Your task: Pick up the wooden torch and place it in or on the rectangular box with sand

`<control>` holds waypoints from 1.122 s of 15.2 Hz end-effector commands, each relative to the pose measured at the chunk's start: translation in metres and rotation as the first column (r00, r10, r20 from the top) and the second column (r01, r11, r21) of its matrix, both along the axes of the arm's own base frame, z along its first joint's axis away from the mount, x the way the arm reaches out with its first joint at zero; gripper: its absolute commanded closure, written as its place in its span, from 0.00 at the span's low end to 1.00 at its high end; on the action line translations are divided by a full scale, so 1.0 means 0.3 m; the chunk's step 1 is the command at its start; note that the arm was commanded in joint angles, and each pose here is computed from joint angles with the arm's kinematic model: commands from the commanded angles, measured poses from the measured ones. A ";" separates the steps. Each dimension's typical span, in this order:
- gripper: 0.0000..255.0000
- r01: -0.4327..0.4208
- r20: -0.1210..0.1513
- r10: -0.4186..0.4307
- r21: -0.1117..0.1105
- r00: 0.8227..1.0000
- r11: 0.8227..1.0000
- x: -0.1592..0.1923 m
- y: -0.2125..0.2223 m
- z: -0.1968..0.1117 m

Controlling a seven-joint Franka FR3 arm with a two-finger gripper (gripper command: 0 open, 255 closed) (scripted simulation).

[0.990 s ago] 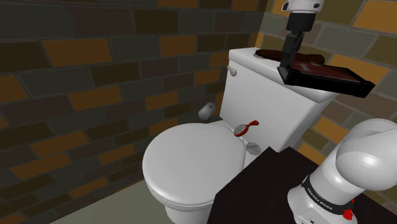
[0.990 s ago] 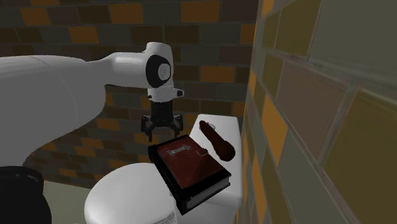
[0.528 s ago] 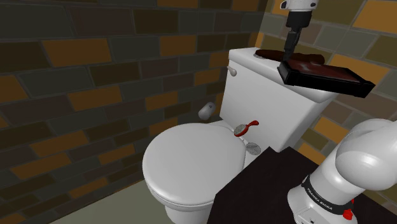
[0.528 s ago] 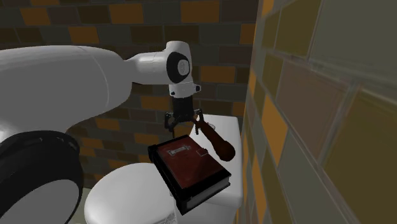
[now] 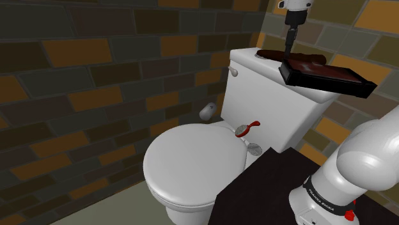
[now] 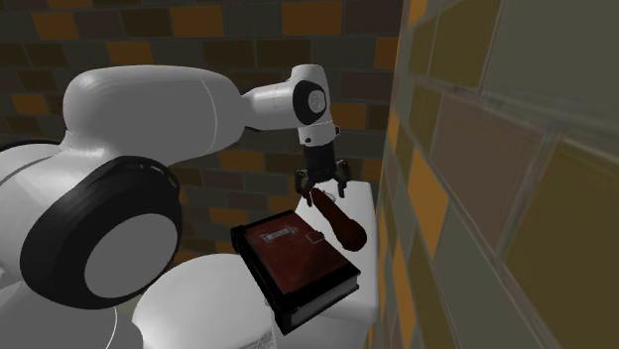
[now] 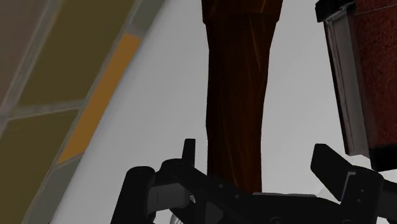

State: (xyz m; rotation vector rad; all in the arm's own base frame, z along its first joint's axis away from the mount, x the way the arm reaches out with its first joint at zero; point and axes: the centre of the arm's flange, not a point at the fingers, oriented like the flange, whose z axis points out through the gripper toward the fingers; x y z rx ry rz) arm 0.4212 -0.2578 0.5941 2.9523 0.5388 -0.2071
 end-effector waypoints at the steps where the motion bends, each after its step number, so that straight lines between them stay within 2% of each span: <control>1: 0.00 -0.011 -0.001 0.011 -0.008 1.000 1.000 0.010 -0.021 -0.011; 7: 0.00 -0.011 -0.001 0.011 -0.008 1.000 1.000 -0.003 -0.040 -0.124; 15: 0.00 -0.011 -0.001 0.010 -0.008 1.000 1.000 -0.003 -0.040 -0.124; 16: 1.00 -0.011 -0.001 0.010 -0.008 1.000 1.000 -0.003 -0.040 -0.124; 17: 1.00 -0.011 -0.001 0.010 -0.008 1.000 1.000 -0.003 -0.040 -0.124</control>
